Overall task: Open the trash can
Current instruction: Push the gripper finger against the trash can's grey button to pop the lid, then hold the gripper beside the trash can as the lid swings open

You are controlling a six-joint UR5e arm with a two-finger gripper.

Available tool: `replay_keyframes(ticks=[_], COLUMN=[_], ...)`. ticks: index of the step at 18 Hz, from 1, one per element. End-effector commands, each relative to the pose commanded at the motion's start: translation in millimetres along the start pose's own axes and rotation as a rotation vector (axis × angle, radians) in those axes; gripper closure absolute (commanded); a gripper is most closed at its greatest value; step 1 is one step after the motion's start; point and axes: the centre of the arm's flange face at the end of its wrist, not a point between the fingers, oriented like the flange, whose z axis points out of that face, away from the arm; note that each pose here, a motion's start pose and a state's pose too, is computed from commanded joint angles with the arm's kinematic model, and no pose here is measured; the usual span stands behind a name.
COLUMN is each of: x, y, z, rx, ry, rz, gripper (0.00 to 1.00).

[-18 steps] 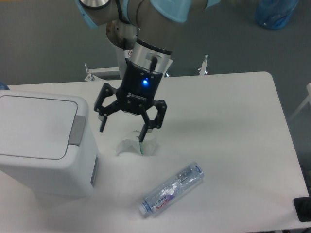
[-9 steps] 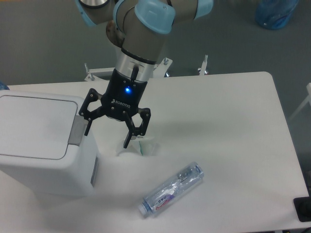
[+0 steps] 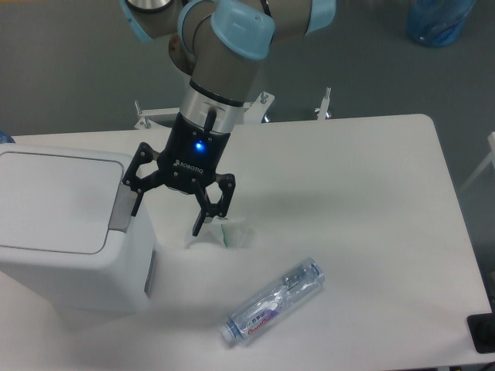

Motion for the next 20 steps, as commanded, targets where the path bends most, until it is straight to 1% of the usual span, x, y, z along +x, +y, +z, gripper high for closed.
replay_keyframes(ticks=[15,20], x=[1.4,2.1], y=[3.0,-2.9], z=[2.8,-0.6], rx=[-0.012,-0.002], ry=[-0.012,-0.016], rz=[0.000,0.009], gripper=[0.00,0.00])
